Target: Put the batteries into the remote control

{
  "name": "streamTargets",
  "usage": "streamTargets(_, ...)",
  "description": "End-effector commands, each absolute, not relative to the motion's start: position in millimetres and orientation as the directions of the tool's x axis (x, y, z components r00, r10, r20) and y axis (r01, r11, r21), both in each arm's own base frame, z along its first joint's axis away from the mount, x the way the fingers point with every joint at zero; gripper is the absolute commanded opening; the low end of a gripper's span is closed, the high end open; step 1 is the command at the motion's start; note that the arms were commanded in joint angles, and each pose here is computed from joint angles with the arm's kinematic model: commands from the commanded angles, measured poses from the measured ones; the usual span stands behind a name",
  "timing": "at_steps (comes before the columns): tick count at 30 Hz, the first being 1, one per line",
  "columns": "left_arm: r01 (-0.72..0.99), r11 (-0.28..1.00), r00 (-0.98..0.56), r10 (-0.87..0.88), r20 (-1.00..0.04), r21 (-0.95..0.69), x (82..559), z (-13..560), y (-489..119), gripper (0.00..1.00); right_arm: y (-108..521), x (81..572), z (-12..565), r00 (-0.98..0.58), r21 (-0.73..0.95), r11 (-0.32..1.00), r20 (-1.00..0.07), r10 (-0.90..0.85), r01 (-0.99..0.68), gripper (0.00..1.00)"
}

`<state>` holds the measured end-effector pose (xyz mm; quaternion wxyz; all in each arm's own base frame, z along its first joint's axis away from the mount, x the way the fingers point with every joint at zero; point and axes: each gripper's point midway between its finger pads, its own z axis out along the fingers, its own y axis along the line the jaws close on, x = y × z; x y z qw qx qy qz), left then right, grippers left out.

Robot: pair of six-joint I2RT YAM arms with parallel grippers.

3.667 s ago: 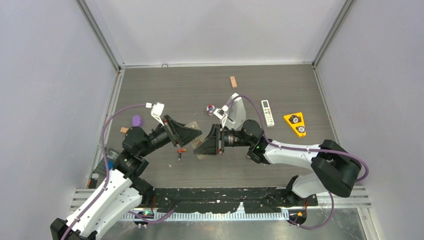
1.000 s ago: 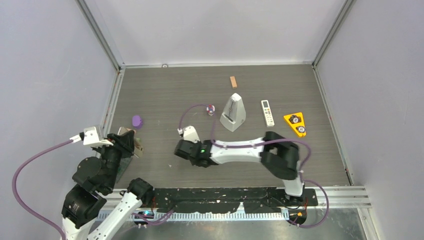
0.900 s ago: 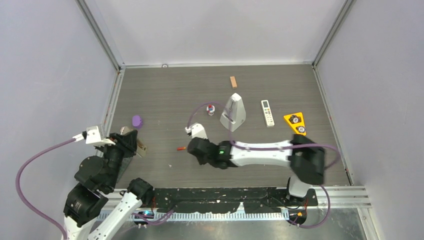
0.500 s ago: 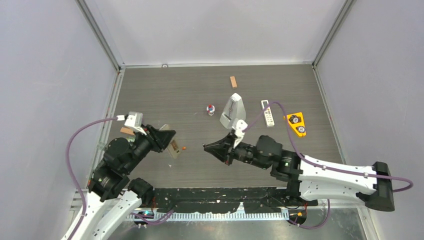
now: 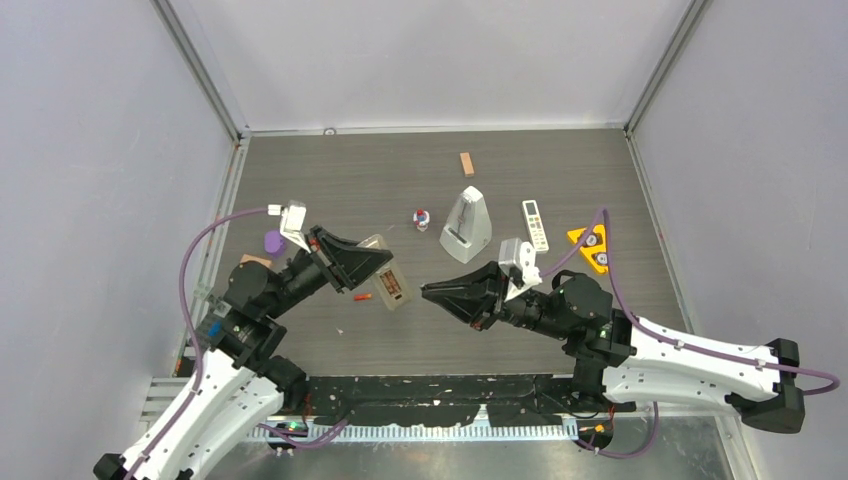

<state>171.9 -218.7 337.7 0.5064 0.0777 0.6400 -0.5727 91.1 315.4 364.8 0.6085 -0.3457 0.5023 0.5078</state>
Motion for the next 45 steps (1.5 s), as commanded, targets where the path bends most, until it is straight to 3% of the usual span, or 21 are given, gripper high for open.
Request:
streamTargets(1, 0.754, 0.193, -0.448, -0.546, -0.707, -0.628, 161.3, 373.0, -222.9, 0.0, 312.1, 97.5, 391.0, -0.072, 0.171, 0.269, -0.937, 0.342, -0.948, 0.05)
streamTargets(5, 0.761, 0.188, -0.443, -0.549, -0.709, -0.621, 165.3, 370.0, -225.9, 0.0, 318.5, 122.6, 362.6, -0.201, 0.266, 0.421, -0.96, 0.193, -0.867, 0.05)
streamTargets(12, 0.759, 0.186, -0.446, -0.549, -0.707, -0.624, 172.6, 366.2, -230.4, 0.0, 325.5, 118.1, 333.2, -0.402, 0.343, 0.49, -0.916, -0.016, -0.801, 0.05)
streamTargets(17, 0.725, 0.181, -0.484, -0.554, -0.678, -0.665, 176.4, 353.9, -231.7, 0.0, 330.7, 115.6, 326.5, -0.486, 0.385, 0.522, -0.871, -0.067, -0.761, 0.05)
streamTargets(25, 0.652, 0.148, -0.553, -0.578, -0.6, -0.744, 179.4, 342.0, -231.6, 0.0, 341.7, 118.1, 313.4, -0.555, 0.384, 0.578, -0.819, -0.147, -0.72, 0.05)
streamTargets(36, 0.563, 0.006, -0.621, -0.657, -0.428, -0.826, 177.9, 323.3, -224.3, 0.0, 357.1, 123.5, 291.5, -0.652, 0.369, 0.67, -0.723, -0.229, -0.644, 0.05)
streamTargets(45, 0.548, 0.002, -0.596, -0.701, -0.392, -0.837, 181.4, 316.3, -216.2, 0.0, 354.6, 125.0, 277.3, -0.688, 0.322, 0.723, -0.667, -0.285, -0.611, 0.06)
